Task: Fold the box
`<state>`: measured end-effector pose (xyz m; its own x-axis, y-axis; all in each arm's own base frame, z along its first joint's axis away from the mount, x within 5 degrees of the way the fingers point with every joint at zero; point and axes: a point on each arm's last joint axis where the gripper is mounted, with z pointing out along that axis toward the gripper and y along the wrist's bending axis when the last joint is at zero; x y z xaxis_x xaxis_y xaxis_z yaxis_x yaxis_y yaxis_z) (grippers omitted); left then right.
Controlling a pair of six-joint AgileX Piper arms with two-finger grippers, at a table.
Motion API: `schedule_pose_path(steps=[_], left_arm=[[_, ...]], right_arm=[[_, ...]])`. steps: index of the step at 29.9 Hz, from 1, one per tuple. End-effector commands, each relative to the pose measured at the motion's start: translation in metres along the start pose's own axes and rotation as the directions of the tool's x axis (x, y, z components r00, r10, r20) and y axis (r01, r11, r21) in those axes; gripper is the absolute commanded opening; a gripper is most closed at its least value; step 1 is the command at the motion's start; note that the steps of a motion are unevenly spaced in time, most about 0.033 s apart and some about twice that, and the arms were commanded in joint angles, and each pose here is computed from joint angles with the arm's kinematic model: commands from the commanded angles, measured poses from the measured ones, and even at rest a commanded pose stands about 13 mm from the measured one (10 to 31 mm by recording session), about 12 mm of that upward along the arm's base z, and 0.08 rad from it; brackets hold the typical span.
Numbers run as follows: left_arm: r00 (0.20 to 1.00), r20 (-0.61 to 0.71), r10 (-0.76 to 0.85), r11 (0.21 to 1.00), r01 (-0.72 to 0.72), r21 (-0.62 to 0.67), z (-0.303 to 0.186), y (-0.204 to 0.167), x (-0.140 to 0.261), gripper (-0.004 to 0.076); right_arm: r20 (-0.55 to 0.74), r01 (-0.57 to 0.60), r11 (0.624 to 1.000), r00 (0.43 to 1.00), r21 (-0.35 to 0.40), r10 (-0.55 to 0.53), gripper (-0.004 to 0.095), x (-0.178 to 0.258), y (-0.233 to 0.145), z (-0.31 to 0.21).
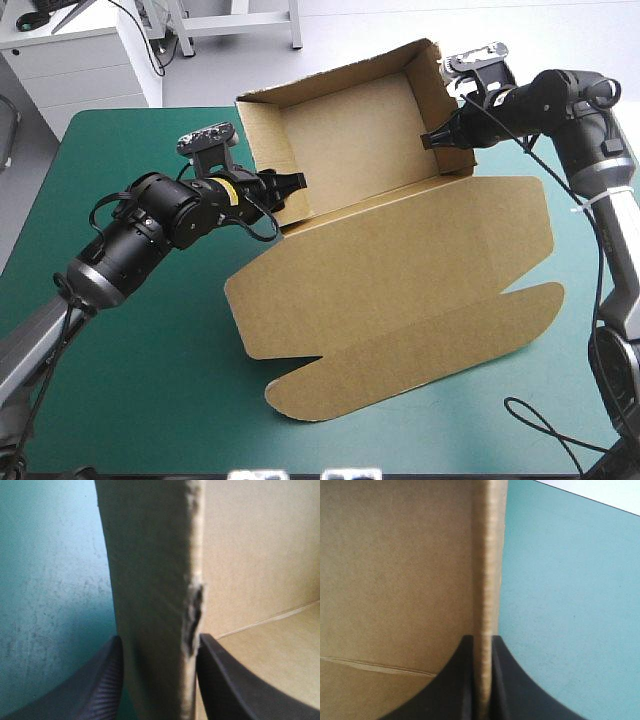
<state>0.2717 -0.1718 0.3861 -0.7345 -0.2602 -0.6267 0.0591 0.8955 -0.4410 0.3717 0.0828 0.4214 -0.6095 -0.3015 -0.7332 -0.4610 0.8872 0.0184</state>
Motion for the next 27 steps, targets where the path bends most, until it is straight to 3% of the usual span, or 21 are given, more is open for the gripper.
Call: schedule_pose_path(steps=[1, 3, 7, 17, 23, 27], left_arm=[[0.998, 0.061, -0.008, 0.999, 0.005, 0.05, -0.012, -0.011, -0.012, 0.0313], [0.999, 0.046, -0.004, 1.0, 0.002, 0.03, -0.007, -0.012, -0.014, 0.0281], [1.0, 0.027, 0.015, 1.0, -0.015, -0.001, 0.003, -0.014, -0.017, -0.0002], [0.993, -0.019, 0.114, 0.989, -0.115, -0.094, 0.005, -0.018, -0.031, -0.0008], [0.952, -0.176, 0.249, 0.944, -0.279, -0.175, 0.024, -0.028, -0.044, -0.0008], [0.899, -0.27, 0.344, 0.904, -0.395, -0.163, 0.053, -0.032, -0.048, -0.0008]], right_arm=[[0.13, -0.006, 1.0, 0.992, -0.002, 0.006, -0.0017, -0.014, 0.006, -0.028], [0.126, -0.006, 1.0, 0.992, -0.003, 0.006, -0.0017, -0.014, 0.007, -0.028], [0.119, -0.007, 1.0, 0.993, -0.006, 0.008, -0.0017, -0.013, 0.007, -0.028], [0.061, -0.073, 0.997, 0.996, 0.008, 0.073, -0.0013, -0.008, 0.005, -0.026], [-0.015, -0.123, 0.992, 0.992, 0.021, 0.123, -0.0012, -0.002, 0.001, -0.013], [-0.161, -0.175, 0.984, 0.97, 0.043, 0.18, -0.0012, 0.012, -0.006, 0.014]])
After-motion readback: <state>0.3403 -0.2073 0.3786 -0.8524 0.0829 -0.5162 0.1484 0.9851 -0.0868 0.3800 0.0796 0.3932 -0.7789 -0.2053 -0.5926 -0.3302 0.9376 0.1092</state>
